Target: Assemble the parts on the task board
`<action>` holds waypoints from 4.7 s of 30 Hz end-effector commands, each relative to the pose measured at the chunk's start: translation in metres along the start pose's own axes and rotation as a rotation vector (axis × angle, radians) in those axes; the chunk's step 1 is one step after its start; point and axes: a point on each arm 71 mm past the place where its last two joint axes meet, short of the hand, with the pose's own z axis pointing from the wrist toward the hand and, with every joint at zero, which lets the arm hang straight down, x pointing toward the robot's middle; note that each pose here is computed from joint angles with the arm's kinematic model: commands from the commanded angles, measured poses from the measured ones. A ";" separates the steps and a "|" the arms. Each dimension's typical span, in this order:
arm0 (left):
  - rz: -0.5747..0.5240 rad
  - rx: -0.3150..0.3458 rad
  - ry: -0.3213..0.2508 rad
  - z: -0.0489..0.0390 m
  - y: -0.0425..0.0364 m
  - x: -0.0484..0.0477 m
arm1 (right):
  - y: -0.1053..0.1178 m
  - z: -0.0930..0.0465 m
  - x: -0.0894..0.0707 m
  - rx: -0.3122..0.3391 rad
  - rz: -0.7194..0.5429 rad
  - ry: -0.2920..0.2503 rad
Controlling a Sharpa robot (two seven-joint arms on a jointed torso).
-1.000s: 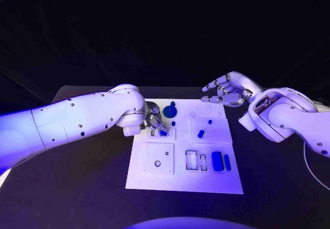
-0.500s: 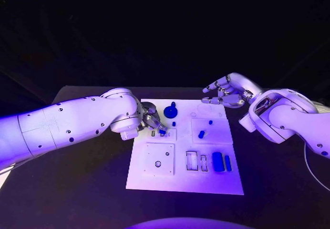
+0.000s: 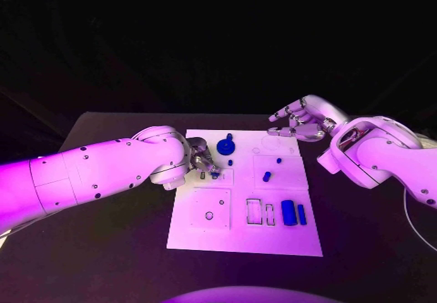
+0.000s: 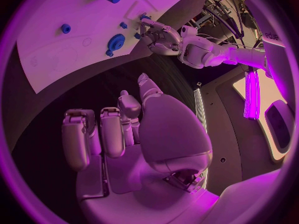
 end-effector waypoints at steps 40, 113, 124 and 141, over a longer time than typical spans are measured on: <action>0.112 -0.033 0.081 0.0061 0.0011 0.0050 | 0.001 -0.001 0.003 -0.007 -0.009 0.024; 0.020 -0.011 0.032 -0.0065 0.0006 -0.0137 | -0.003 -0.002 0.001 0.005 -0.011 0.026; 0.067 -0.015 0.009 -0.0219 -0.0014 -0.0574 | -0.010 -0.002 0.003 0.024 -0.012 0.033; 0.115 -0.144 0.029 0.0230 0.0115 -0.0848 | -0.008 -0.001 0.006 0.017 -0.006 0.027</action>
